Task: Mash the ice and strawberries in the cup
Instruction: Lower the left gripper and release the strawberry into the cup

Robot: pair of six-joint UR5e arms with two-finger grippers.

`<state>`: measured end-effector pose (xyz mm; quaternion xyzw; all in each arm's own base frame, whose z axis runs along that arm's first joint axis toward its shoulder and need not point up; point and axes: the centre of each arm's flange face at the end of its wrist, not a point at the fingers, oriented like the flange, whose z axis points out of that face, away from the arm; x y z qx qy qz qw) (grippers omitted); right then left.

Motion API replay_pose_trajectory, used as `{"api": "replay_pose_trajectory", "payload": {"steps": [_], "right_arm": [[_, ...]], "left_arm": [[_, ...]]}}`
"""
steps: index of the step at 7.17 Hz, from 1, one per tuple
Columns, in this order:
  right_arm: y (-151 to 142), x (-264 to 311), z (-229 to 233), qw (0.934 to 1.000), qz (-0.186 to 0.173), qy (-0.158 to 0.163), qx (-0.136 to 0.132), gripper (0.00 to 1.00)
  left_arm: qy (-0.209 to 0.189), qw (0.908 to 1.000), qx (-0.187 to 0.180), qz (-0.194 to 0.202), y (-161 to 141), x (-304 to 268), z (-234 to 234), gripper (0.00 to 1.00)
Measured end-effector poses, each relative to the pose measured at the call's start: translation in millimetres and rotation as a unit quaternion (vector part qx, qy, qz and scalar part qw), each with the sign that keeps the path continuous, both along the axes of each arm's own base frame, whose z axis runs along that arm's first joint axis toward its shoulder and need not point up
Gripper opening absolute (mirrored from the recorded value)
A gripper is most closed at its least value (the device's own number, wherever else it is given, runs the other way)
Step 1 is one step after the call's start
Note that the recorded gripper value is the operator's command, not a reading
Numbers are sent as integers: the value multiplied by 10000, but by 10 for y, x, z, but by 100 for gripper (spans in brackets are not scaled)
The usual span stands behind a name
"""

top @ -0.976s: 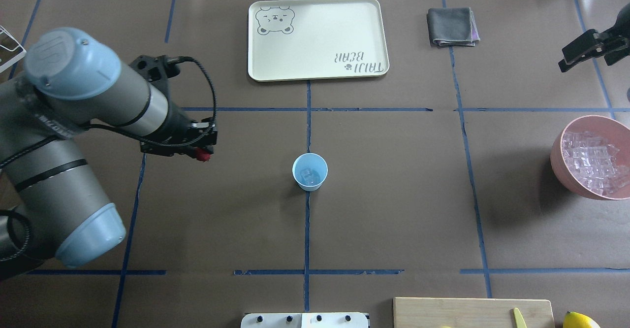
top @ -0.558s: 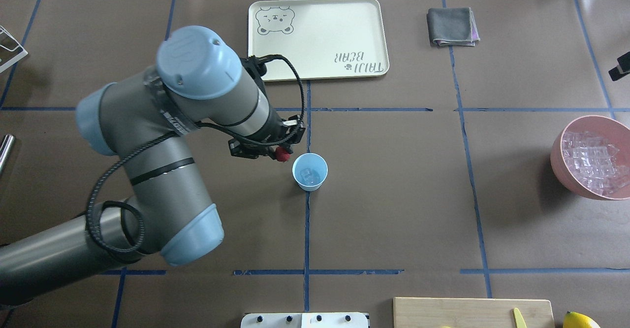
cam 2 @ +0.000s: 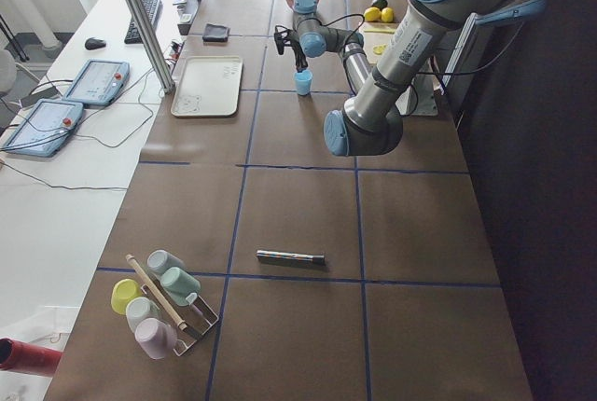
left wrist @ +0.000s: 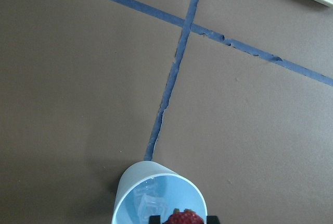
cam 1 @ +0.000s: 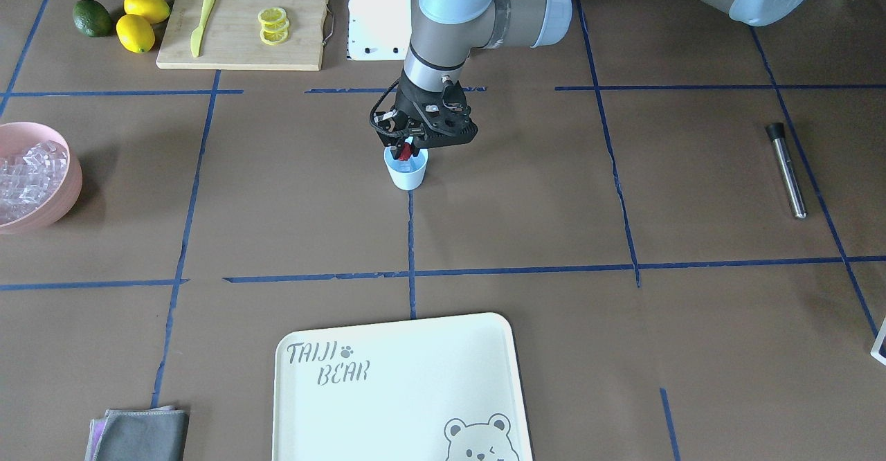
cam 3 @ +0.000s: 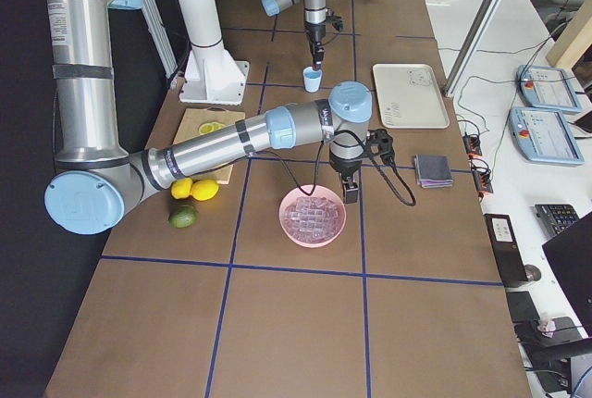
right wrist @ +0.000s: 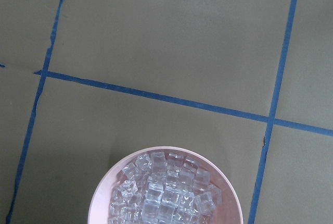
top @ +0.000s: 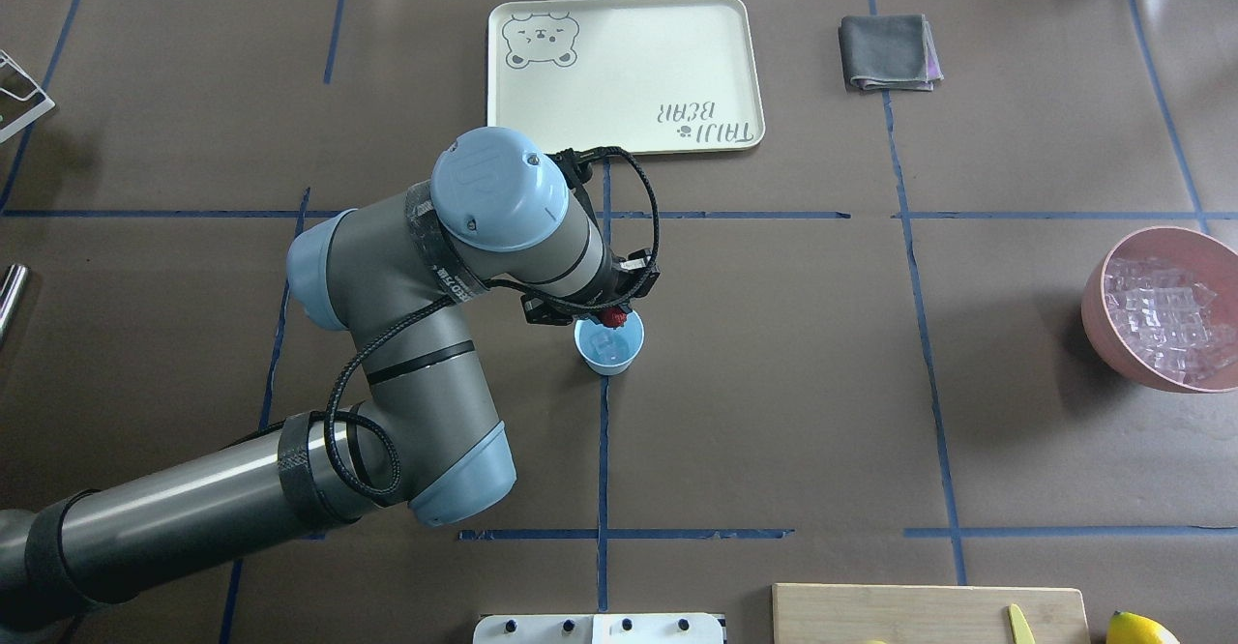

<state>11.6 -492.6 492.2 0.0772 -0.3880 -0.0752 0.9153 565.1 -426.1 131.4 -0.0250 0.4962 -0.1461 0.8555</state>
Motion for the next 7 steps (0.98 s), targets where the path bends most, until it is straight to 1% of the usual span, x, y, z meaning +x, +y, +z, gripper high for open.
{"api": "replay_pose_trajectory", "payload": {"steps": [4,5,6,7], "right_arm": [[18,54,23,10000,24,-13,1,99],[17,55,26,10000,25,-13,-2,99],[17,55,26,10000,25,-13,-2,99],[17,55,27,10000,25,-13,-3,99]], "left_arm": [[-19,10000,-13,23,20,31,39,0],[-15,10000,-16,48,54,52,35,2],[-14,10000,-19,80,97,81,33,12],[-18,9999,-19,101,122,99,34,57]]}}
